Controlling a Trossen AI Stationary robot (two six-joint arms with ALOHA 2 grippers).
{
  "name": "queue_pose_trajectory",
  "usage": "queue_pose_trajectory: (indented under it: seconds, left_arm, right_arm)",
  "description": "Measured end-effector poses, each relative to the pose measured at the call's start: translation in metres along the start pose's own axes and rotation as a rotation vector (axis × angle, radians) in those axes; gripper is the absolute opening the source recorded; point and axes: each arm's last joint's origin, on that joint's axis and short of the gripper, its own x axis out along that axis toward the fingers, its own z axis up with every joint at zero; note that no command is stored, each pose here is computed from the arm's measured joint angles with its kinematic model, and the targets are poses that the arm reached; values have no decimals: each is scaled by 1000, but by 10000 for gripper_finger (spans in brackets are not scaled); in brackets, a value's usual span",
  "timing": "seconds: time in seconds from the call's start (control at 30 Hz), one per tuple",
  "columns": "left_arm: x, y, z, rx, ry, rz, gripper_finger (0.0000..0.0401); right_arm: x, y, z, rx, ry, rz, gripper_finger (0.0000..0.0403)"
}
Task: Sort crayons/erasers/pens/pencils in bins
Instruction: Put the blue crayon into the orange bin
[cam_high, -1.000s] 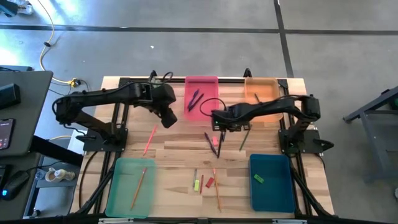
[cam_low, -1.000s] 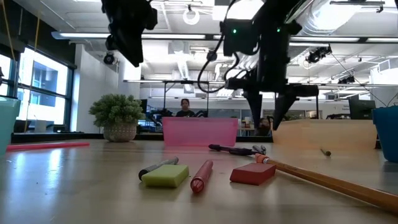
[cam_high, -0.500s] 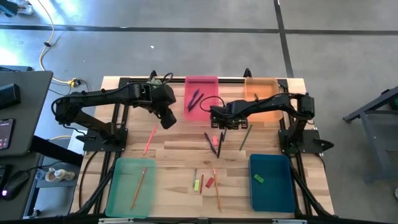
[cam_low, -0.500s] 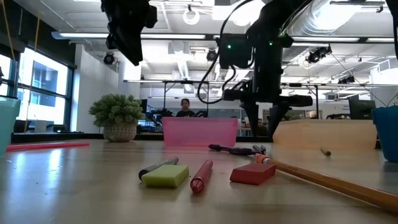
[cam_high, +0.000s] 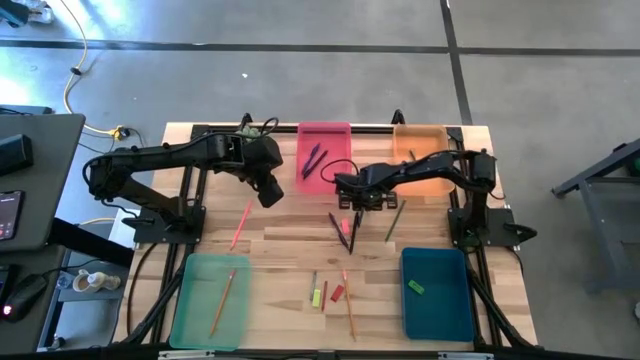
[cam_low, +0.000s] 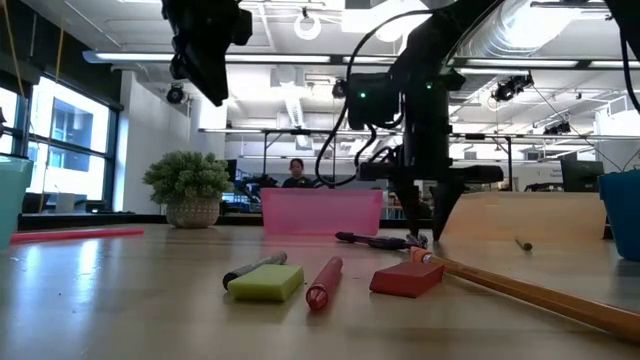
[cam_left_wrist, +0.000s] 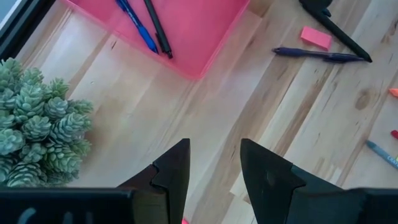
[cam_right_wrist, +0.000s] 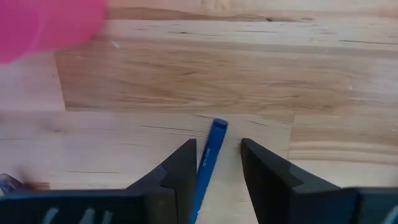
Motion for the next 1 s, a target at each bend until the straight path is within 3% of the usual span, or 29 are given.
queue_pose_trajectory:
  seconds: [0.47, 0.83, 1.0]
  left_arm:
    - [0, 1, -3, 4, 32, 10, 129]
    - [0, 1, -3, 4, 36, 12, 129]
    - [0, 1, -3, 3, 35, 11, 129]
  right_arm:
    - [1, -6, 0, -45, -6, -70, 13]
    - [-10, -13, -10, -125, -23, -85, 7]
    - [-32, -14, -17, -146, -55, -28, 7]
